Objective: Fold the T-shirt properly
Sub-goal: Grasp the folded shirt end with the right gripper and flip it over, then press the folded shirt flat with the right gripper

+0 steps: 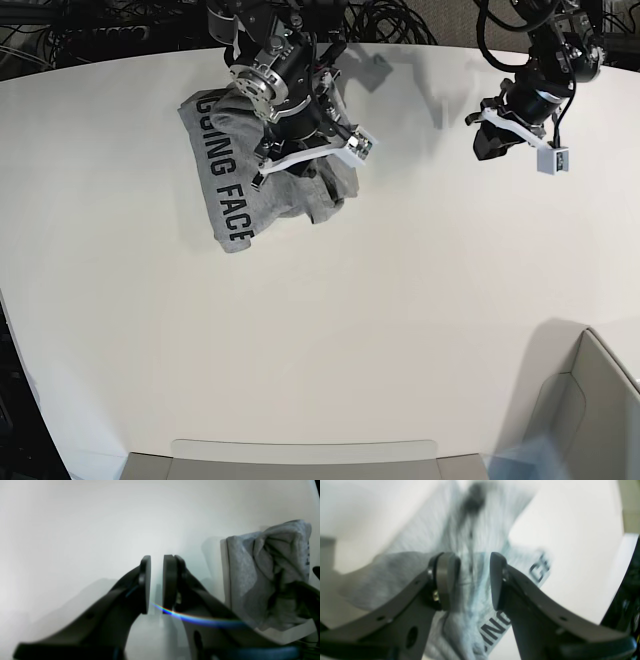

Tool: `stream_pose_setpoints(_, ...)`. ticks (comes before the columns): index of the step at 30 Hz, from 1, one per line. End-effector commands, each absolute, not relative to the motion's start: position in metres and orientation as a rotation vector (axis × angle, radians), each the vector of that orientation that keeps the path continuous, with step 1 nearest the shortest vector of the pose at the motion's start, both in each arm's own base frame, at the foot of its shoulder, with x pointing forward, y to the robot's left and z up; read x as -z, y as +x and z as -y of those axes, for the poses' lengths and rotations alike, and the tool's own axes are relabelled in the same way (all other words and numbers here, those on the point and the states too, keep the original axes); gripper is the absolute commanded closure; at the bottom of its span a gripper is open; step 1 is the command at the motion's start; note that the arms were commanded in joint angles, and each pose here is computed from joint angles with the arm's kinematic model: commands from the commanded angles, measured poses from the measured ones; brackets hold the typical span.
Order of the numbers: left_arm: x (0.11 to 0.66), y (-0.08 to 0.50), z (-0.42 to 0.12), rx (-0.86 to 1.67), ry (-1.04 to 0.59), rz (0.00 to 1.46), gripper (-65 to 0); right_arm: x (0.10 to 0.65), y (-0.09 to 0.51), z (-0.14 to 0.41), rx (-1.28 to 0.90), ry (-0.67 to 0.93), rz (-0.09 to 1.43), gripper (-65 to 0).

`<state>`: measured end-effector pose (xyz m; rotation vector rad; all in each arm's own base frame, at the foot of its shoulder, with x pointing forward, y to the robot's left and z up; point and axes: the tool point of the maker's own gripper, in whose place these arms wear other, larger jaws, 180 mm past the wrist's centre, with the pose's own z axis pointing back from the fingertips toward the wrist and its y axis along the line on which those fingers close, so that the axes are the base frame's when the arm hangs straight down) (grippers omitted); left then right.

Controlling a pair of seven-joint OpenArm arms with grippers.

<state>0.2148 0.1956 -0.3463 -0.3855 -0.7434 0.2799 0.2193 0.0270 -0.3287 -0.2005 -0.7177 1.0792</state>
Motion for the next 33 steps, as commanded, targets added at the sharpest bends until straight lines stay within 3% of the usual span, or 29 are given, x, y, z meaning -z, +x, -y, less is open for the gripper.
stream_pose_setpoints(1, 0.336, 0.222, -0.196, -0.266, -0.393, 0.783, -8.2, 0.321, 0.218, -0.037, -1.089, -0.179, 0.751, -22.9)
stream_pose_setpoints(7, 0.336, 0.222, -0.196, -0.266, -0.393, 0.782, -8.2, 0.321, 0.202, -0.055, -1.128, -0.115, 0.779, -22.8)
stream_pose_setpoints(10, 0.336, 0.221, -0.196, -0.266, -0.391, 0.781, -8.2, 0.321, 0.223, -0.023, -1.051, -0.207, 0.770, -21.8)
stream_pose_setpoints(16, 0.348, 0.219, -0.197, -0.286, -0.400, 0.751, -8.2, 0.319, 0.263, 0.064, -0.896, -0.411, 0.723, -6.6)
stream_pose_setpoints(20, 0.352, 0.224, -0.198, -0.300, -0.409, 0.750, -8.2, 0.322, 0.263, 0.083, -0.885, -0.449, 0.696, 0.0)
stream_pose_setpoints(28, 0.350, 0.227, -0.197, -0.298, -0.413, 0.753, -8.2, 0.359, 0.228, 0.057, -0.902, -0.220, 0.594, 0.0)
stream_pose_setpoints(33, 0.350, 0.227, -0.197, -0.298, -0.413, 0.753, -8.2, 0.367, 0.195, 0.008, -1.018, -0.009, 0.560, 0.0)
